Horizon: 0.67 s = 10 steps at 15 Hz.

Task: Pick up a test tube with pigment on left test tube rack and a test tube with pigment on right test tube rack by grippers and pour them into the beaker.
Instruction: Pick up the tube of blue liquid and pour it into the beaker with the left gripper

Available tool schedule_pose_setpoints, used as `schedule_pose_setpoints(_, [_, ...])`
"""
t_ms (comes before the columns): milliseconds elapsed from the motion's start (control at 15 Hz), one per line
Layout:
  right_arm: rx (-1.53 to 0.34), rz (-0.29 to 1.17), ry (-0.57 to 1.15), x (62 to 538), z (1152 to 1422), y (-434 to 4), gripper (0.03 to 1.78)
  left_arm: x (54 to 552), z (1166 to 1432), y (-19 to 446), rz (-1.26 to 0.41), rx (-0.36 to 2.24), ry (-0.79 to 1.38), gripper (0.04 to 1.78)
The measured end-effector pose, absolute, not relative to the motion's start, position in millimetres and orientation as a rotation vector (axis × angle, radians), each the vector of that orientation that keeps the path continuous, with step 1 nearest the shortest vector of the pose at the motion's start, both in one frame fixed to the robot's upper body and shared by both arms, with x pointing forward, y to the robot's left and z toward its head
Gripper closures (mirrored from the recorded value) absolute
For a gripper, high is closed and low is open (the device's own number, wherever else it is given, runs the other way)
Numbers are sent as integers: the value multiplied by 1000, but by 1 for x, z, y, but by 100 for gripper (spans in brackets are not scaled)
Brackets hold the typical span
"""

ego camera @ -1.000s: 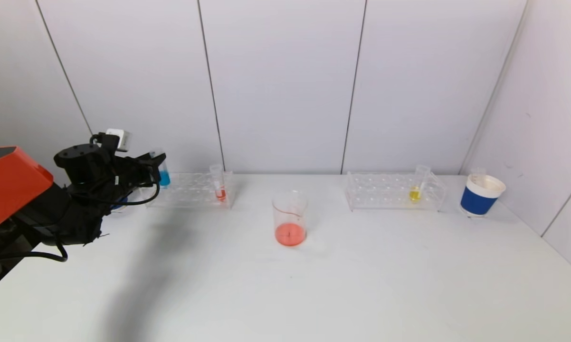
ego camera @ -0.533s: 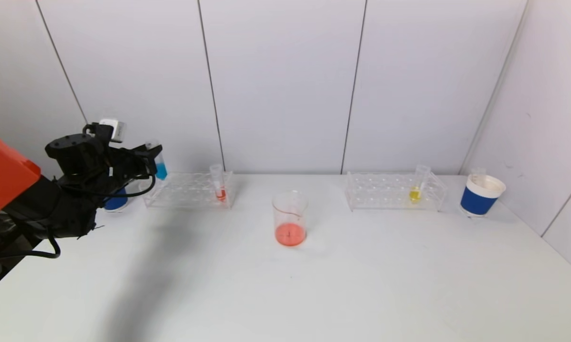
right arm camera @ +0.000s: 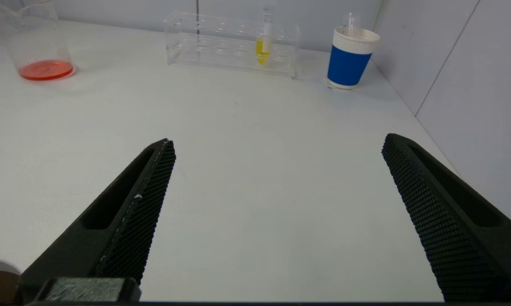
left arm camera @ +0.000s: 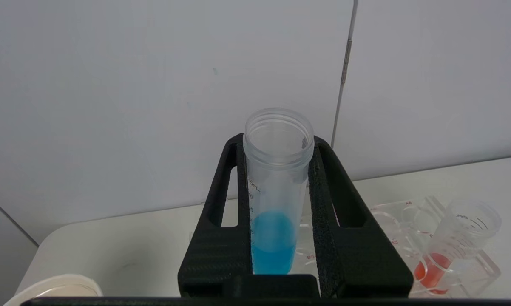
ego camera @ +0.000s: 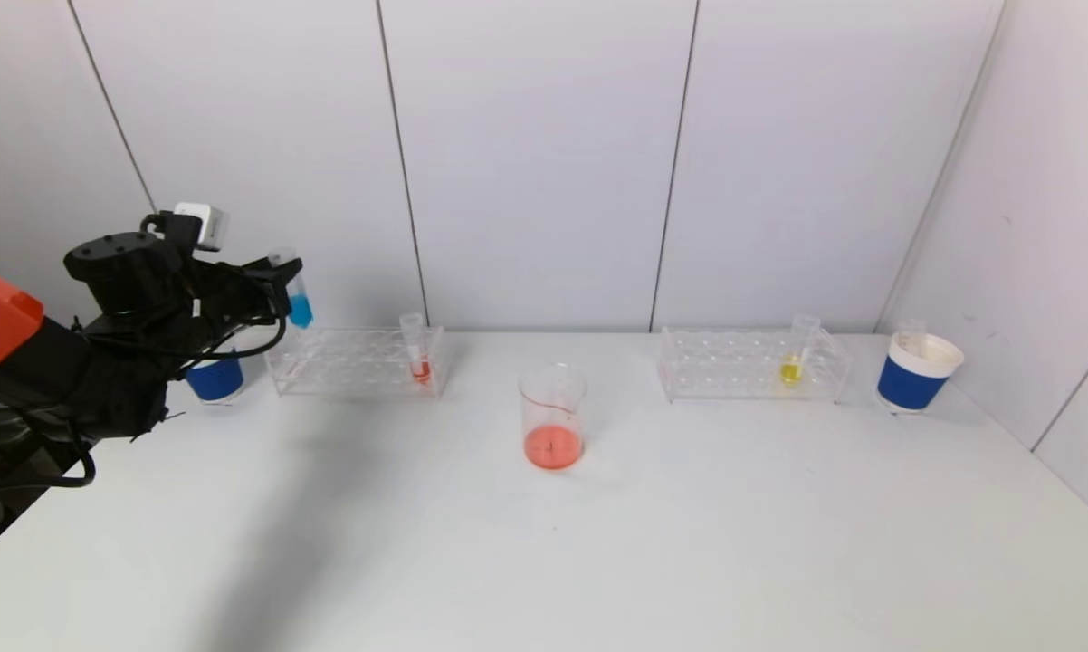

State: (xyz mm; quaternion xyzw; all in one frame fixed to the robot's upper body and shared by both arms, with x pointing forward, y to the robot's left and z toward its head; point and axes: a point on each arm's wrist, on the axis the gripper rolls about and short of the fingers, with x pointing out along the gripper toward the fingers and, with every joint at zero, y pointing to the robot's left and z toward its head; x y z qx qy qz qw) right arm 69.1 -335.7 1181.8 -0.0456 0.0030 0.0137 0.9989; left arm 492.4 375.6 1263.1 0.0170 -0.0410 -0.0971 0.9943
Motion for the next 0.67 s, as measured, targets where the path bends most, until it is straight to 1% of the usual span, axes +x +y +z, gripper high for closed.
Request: schedule_pose_setpoints(667, [-91, 27, 6, 69, 1182, -336, 4, 473, 1301, 364, -223, 38, -102, 140])
